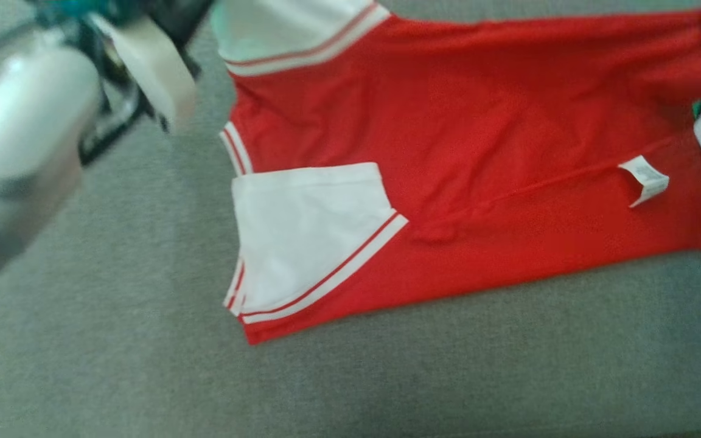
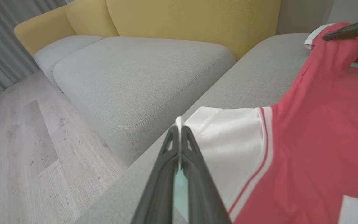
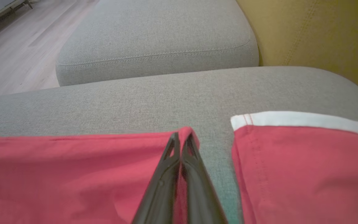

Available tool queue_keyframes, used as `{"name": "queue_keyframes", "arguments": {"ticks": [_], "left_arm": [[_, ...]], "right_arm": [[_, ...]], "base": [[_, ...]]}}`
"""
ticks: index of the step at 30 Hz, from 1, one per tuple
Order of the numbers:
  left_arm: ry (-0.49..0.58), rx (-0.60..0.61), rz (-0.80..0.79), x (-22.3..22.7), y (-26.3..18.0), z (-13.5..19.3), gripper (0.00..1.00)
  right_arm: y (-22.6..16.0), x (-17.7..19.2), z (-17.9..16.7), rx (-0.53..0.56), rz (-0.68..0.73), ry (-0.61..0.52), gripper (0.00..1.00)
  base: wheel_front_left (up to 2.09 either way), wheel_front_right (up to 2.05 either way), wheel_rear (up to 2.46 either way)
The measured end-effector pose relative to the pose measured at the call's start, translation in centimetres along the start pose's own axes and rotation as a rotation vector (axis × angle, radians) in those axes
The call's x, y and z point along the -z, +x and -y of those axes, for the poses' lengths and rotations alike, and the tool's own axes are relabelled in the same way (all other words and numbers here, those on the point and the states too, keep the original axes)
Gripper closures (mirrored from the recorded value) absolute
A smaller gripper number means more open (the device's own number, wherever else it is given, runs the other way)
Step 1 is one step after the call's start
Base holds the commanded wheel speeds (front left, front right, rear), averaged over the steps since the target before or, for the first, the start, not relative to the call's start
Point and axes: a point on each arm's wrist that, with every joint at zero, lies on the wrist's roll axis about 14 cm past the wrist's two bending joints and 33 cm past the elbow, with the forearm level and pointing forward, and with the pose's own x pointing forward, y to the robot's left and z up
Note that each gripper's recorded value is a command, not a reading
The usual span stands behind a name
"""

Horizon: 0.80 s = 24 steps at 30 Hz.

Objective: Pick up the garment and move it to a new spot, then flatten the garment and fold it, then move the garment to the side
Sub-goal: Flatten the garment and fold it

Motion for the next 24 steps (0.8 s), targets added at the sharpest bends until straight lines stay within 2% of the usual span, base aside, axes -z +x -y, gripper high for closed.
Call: {"name": "queue_keyframes", "arguments": {"ticks": [12, 17, 24], "left_arm": [[-0.05, 0.001, 0.063, -0.7, -7.0, 6.4, 1.0], [-0.072, 0.006, 0.043, 0.4, -8.9, 9.4, 1.0], [-0.203, 0.003, 0.001, 3.3, -10.1, 13.4, 1.0]], "right_arm": [[-4.1, 0.5, -0.4, -0.017, 0.051, 0.002, 1.0], [-5.7, 2.4, 0.0, -0.005, 0.038, 0.028, 1.0], [-7.4, 6.2, -0.1, 0.016, -0.018, 0.083, 1.0]], "base": [[0.0, 0.0, 0.0], [0.0, 0.0, 0.0], [0.0, 0.0, 0.0]]}}
